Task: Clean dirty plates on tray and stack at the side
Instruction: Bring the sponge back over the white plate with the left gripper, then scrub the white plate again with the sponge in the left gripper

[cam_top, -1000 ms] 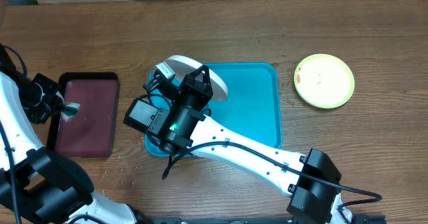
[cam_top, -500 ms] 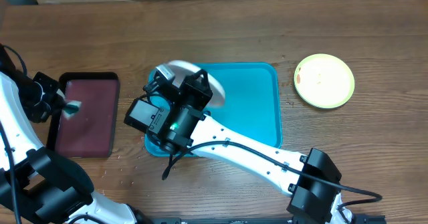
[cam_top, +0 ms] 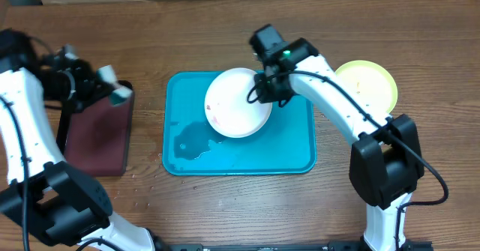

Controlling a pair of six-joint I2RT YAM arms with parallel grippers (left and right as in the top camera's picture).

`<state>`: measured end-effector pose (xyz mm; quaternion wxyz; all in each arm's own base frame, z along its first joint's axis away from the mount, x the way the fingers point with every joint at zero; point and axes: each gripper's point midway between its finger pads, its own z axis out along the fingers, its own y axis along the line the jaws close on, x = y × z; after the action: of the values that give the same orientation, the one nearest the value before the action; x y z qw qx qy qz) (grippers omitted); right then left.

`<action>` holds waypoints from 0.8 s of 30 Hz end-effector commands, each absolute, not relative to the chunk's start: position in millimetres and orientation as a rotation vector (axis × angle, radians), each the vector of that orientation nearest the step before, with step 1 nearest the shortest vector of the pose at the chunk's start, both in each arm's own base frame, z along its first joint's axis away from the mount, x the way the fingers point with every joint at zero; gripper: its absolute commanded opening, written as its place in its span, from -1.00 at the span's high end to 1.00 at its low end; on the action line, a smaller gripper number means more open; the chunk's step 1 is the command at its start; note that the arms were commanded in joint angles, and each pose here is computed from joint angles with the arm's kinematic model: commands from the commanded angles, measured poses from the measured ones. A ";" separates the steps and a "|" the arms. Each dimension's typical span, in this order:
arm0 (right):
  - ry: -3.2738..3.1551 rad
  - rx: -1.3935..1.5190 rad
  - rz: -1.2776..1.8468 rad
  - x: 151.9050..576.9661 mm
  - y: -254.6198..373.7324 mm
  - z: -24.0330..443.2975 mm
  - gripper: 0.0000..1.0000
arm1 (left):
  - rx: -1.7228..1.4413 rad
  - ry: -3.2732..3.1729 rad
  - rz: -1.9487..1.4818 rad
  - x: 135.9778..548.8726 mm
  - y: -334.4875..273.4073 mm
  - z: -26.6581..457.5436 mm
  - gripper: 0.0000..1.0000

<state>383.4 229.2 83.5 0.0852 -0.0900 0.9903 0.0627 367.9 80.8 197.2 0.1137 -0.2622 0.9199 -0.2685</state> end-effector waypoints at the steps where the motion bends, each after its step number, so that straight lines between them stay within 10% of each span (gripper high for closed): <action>1: 3.011 -0.266 0.513 356.2 254.1 75.6 0.93 | -0.473 2.726 -0.922 377.5 24.6 203.5 0.92; 24: 3.011 0.259 0.442 352.3 243.3 18.8 0.93 | -0.126 3.026 -0.502 386.1 -134.5 79.4 0.92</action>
<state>352.3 243.8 9.7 0.0273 0.0773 0.9852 0.1505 390.4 -125.9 114.1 0.0715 -0.0365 0.9826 -0.1674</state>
